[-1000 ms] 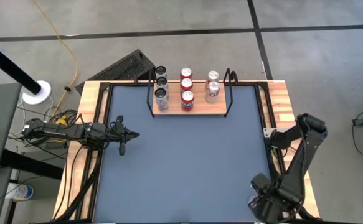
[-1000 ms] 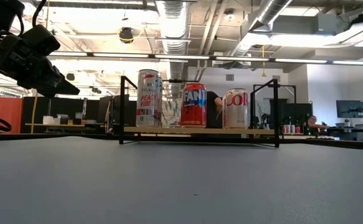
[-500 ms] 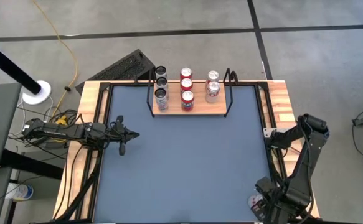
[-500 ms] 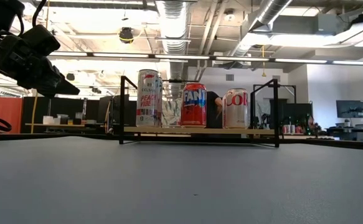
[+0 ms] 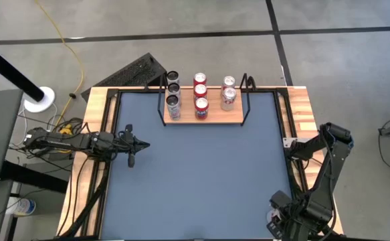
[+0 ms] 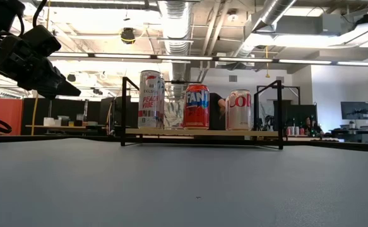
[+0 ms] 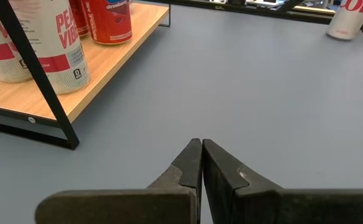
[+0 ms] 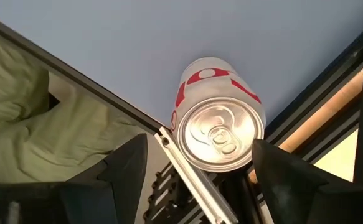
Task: Place canned beverage on shelf
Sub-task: Put the red-silver soda can on the shelf aligned with the other red-silver soda cans
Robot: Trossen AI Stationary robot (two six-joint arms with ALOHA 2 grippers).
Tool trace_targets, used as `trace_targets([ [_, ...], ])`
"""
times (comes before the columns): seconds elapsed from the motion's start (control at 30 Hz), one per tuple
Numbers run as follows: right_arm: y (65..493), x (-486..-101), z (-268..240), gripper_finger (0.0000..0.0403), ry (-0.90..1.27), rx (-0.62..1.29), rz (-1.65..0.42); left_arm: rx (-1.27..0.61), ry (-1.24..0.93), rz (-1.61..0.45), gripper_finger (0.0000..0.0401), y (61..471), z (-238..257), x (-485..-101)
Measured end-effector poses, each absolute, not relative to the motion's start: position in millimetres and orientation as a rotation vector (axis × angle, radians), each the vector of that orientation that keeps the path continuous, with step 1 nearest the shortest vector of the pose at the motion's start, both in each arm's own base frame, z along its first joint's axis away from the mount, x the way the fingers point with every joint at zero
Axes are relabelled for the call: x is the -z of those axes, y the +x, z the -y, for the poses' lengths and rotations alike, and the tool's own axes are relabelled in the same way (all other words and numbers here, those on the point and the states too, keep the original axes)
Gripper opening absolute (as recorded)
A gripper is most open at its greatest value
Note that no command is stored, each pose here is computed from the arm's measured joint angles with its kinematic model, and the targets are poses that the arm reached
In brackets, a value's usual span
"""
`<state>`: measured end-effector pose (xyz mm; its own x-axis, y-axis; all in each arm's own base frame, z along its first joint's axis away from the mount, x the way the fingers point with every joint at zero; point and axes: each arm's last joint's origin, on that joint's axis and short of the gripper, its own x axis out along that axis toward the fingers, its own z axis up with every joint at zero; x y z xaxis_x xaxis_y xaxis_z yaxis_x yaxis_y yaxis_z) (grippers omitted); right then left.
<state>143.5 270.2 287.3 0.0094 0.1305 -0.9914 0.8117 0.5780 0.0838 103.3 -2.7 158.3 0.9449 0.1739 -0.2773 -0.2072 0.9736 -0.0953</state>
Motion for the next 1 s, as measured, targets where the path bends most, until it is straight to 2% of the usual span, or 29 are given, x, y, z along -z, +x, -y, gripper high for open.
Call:
trace_targets([
  [0.33, 146.0, -287.3, -269.7, 0.0276, 0.843, 0.636, -1.485, -0.195, -0.124, -0.271, 0.0, 103.2, 2.7, -158.4],
  [0.67, 146.9, -286.6, -263.7, 0.028, 0.842, 0.717, -1.479, -0.195, -0.124, -0.271, 0.0, 103.2, 2.7, -158.3],
  [0.8, 146.2, -286.6, -262.8, 0.0305, 0.835, 0.728, -1.482, -0.195, -0.124, -0.271, 0.0, 103.2, 2.7, -158.3],
  [1.0, 147.3, -286.7, -264.7, 0.0363, 0.85, 0.706, -1.482, -0.195, -0.124, -0.271, 0.0, 103.2, 2.7, -158.3],
])
